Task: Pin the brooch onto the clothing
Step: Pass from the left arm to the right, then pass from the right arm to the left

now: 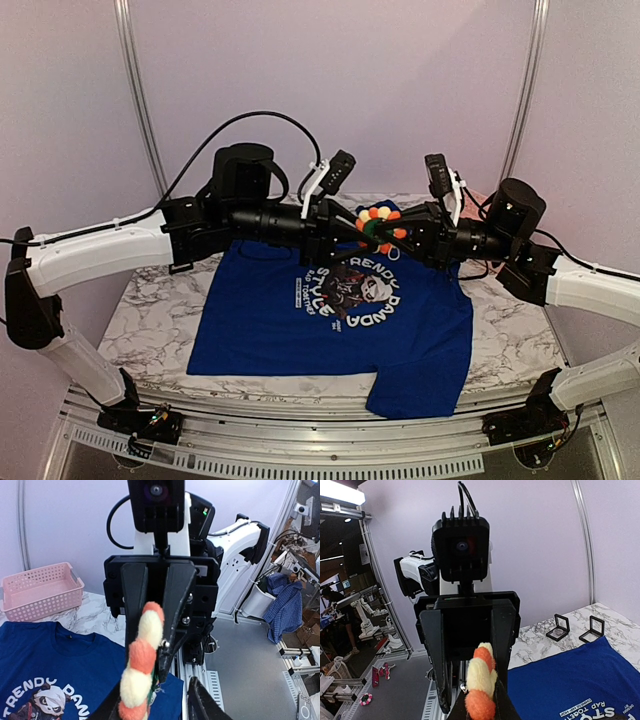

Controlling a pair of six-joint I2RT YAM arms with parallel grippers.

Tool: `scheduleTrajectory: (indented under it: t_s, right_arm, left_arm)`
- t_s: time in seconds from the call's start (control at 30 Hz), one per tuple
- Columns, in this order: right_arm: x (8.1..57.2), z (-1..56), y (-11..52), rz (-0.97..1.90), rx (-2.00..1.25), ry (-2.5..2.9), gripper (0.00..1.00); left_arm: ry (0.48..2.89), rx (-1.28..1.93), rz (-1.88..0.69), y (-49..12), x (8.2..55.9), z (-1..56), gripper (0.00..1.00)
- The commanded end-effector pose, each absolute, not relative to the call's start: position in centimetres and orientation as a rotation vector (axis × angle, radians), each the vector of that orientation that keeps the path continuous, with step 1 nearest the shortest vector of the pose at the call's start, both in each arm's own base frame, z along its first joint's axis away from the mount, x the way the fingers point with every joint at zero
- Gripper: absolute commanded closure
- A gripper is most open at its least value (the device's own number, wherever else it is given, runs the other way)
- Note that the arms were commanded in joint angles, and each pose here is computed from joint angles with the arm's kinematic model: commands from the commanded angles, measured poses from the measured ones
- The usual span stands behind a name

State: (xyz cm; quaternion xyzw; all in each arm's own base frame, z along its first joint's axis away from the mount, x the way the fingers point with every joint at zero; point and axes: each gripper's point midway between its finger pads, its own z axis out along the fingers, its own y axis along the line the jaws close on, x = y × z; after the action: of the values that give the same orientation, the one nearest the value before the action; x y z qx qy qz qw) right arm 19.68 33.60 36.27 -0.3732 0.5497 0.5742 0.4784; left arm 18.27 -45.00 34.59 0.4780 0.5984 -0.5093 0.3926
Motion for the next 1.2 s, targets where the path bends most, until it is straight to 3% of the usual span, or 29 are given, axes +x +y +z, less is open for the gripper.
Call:
scheduleTrajectory:
  t_s: [0.0, 0.13, 0.3, 0.37, 0.57, 0.93, 1.1, 1.17]
  right_arm:
    - [19.3, 37.4, 33.8, 1.434, -0.93, 1.289, 0.98]
    - [19.2, 37.7, 33.8, 1.448, -0.927, 1.278, 0.99]
    - [19.1, 37.6, 33.8, 1.452, -0.928, 1.281, 1.0]
    - [19.1, 37.7, 33.7, 1.452, -0.927, 1.277, 1.0]
    - [19.0, 37.9, 33.5, 1.444, -0.92, 1.285, 0.96]
    - [17.8, 36.5, 33.1, 1.419, -1.005, 1.366, 0.62]
    - [17.6, 36.2, 32.9, 1.4, -1.018, 1.385, 0.57]
    - [17.8, 36.4, 32.7, 1.374, -1.007, 1.38, 0.63]
  left_arm:
    - [1.475, 1.215, -1.304, -46.2, 17.6, 34.2, 0.64]
    - [1.475, 1.236, -1.288, -46.4, 17.5, 33.6, 0.67]
    - [1.462, 1.233, -1.292, -46.5, 17.5, 33.9, 0.94]
    - [1.467, 1.242, -1.292, -46.5, 17.4, 33.7, 1.0]
    - [1.465, 1.25, -1.276, -46.2, 17.5, 33.7, 1.0]
    - [1.454, 1.19, -1.264, -45.5, 19.1, 34.8, 1.0]
    - [1.451, 1.188, -1.272, -45.4, 19.1, 34.9, 1.0]
    - [1.449, 1.196, -1.273, -45.4, 19.0, 34.9, 1.0]
